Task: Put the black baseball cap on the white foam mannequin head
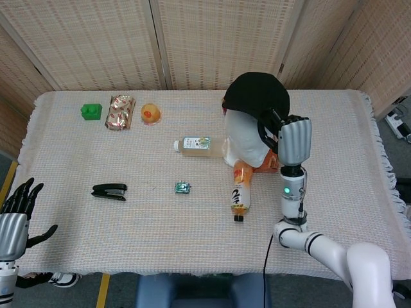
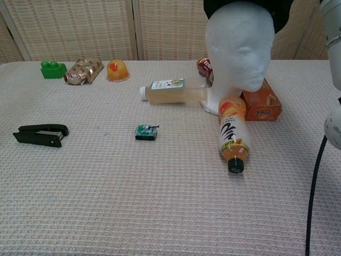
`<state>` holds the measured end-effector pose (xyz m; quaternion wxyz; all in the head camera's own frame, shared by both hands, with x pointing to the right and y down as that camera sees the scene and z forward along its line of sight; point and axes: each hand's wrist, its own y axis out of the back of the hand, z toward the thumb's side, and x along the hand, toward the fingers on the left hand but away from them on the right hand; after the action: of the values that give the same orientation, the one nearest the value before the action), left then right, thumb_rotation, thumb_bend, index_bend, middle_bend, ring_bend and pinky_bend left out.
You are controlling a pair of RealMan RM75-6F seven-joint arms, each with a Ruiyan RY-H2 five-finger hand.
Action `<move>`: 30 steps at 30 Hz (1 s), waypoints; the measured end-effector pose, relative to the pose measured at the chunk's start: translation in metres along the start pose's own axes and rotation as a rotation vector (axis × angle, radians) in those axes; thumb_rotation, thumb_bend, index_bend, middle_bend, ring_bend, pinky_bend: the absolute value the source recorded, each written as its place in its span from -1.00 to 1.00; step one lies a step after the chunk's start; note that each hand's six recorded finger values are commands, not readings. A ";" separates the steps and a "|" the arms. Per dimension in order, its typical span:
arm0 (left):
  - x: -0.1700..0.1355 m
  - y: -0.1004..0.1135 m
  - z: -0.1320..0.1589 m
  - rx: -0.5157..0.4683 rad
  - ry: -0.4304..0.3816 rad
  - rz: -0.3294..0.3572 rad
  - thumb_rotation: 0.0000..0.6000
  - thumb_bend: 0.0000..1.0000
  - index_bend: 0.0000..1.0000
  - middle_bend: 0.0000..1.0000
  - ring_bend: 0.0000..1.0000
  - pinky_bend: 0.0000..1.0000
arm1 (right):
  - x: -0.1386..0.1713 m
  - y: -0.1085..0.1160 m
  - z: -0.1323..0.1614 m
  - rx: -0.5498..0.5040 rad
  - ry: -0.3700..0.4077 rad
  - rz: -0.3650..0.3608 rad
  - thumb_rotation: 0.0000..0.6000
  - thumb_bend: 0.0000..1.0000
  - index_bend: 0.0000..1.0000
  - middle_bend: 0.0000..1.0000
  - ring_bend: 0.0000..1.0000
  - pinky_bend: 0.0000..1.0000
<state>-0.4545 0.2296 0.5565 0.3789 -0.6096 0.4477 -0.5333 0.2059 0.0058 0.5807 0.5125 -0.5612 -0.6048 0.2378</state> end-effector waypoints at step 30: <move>-0.003 0.003 0.004 -0.015 -0.008 0.010 1.00 -0.61 -0.78 -1.00 -0.97 -0.58 | 0.111 0.003 -0.026 0.048 0.062 0.243 1.00 -0.47 -0.18 1.00 1.00 1.00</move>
<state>-0.4510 0.2313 0.5519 0.3788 -0.6125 0.4530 -0.5255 0.2472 0.1013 0.6269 0.5117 -0.6251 -0.5103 0.2950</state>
